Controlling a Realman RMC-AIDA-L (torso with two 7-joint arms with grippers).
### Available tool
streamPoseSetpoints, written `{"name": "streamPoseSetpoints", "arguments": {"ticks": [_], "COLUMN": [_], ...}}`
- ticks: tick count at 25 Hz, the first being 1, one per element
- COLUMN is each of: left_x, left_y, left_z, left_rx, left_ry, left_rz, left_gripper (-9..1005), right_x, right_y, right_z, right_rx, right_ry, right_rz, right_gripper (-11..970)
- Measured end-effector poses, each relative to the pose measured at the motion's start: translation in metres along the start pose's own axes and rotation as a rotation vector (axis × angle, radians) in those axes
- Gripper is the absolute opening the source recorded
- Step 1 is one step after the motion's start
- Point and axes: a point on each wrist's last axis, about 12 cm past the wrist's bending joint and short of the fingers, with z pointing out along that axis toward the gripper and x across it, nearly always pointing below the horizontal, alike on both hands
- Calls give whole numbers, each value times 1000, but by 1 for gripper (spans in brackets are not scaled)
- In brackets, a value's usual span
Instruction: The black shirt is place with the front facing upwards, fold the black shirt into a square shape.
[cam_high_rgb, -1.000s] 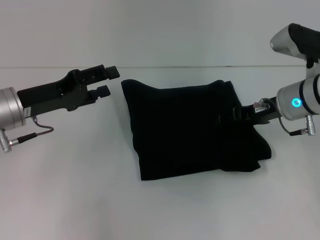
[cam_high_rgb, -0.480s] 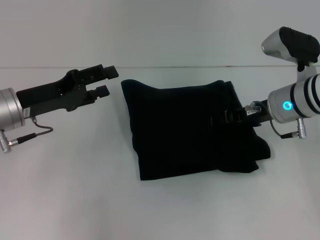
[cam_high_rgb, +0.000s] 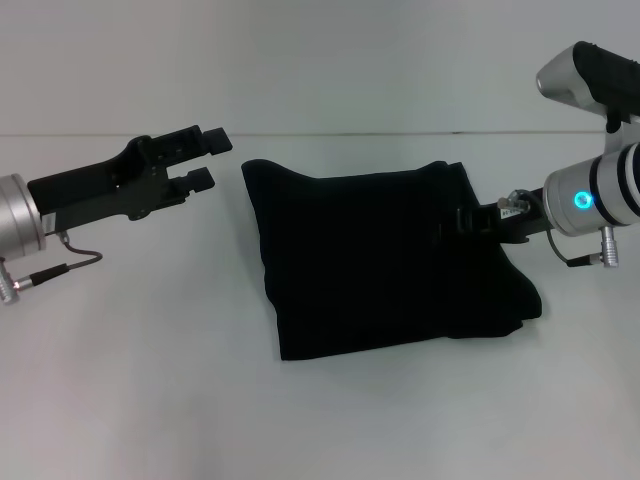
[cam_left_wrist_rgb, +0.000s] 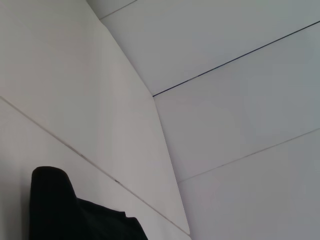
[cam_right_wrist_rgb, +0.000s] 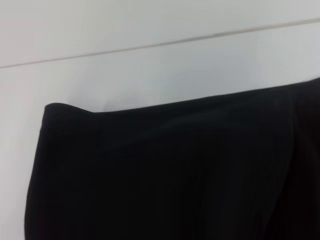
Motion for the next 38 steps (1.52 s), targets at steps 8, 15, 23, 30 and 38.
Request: {"name": "streamPoseSetpoints", "arguments": {"ticks": [8, 15, 23, 30, 38], "left_x": [-1, -1, -3, -2, -2], "left_y": [0, 0, -2, 0, 0], "left_z": [-1, -2, -2, -5, -5], "left_rx": [2, 3, 13, 16, 17], "left_ry": [-9, -10, -11, -28, -31], "left_rz": [-4, -4, -5, -13, -15], "left_gripper": [754, 754, 754, 754, 754], "right_x": [-4, -12, -41, -31, -15], "right_y": [4, 5, 13, -1, -15], "right_z": [0, -8, -37, -26, -14], "right_rx": [1, -4, -1, 72, 139], "right_ry": [-9, -34, -85, -52, -1], "right_rz": [-11, -28, -80, -74, -78], "right_gripper": [199, 113, 84, 83, 100]}}
